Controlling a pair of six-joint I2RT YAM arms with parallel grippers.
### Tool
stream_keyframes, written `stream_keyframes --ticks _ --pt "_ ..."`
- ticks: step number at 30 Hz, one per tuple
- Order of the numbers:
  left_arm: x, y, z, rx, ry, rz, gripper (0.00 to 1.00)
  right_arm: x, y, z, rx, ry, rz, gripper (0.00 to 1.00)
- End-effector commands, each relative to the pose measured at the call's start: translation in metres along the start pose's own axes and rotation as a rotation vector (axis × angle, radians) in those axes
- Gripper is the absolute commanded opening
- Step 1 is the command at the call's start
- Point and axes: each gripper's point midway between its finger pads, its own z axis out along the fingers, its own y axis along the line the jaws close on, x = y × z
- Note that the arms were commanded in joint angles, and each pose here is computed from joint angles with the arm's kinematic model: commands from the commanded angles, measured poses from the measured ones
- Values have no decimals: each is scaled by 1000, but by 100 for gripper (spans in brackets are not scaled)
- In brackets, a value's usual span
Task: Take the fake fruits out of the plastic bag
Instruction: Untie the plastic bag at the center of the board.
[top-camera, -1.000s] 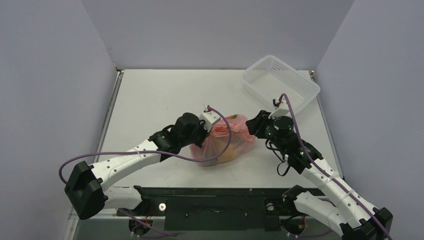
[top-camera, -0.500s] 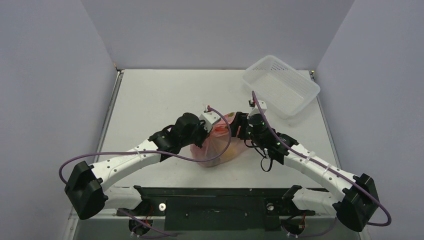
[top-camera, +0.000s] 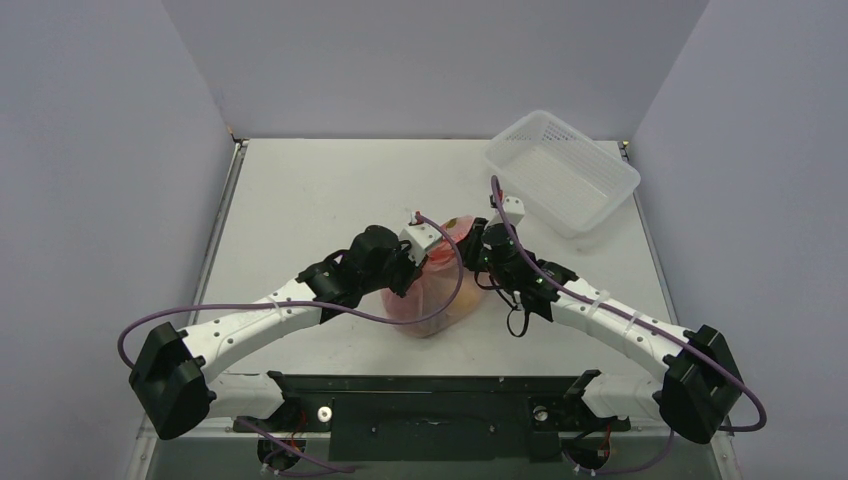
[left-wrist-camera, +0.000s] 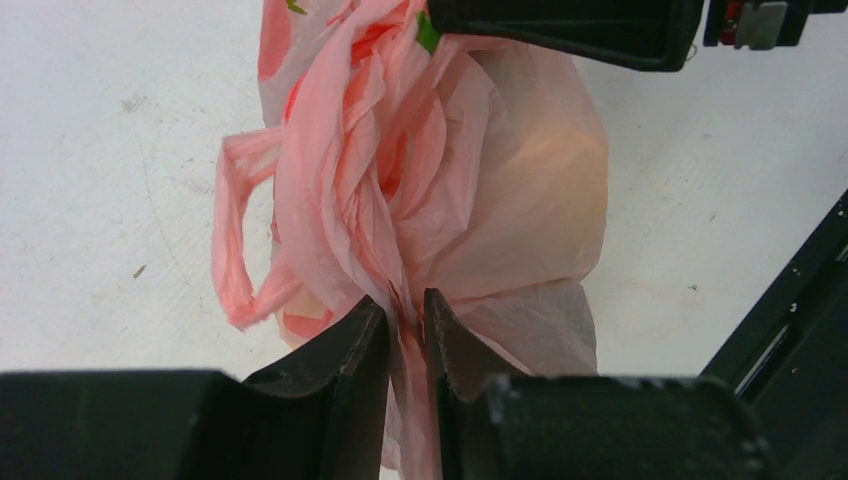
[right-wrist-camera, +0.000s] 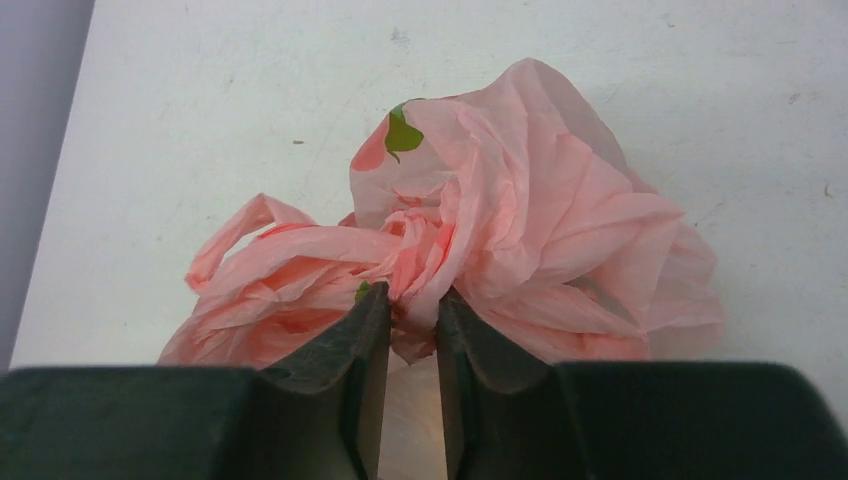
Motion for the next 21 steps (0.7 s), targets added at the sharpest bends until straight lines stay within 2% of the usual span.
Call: stream_keyframes --ticks 1,2,6,8,10,14,17,20,21 --pt "-31 -4 -11 39 -106 0 24 -25 21 -4 -89 -94 17 9" --pt "-33 -5 -13 41 -114 0 30 -24 22 -5 -96 -89 10 0" --pt "-38 -4 -19 39 -140 -2 65 -22 35 -9 -186 -89 -4 0" --pt "-41 -1 -23 28 -157 -6 74 -20 38 -13 -216 -87 -16 0" --pt "-44 3 -26 11 -173 -10 78 -16 40 -17 -244 -80 -33 0" --pt "-46 10 -29 -24 -188 -24 79 -5 38 -22 -268 -54 -54 0" --pt "-45 10 -27 -19 -184 -26 72 -1 37 -25 -282 -51 -42 0" --pt "-42 4 -23 13 -169 -19 54 2 39 -28 -299 -52 -29 0" --pt "-42 3 -23 21 -166 -16 51 3 41 -28 -305 -51 -29 0"
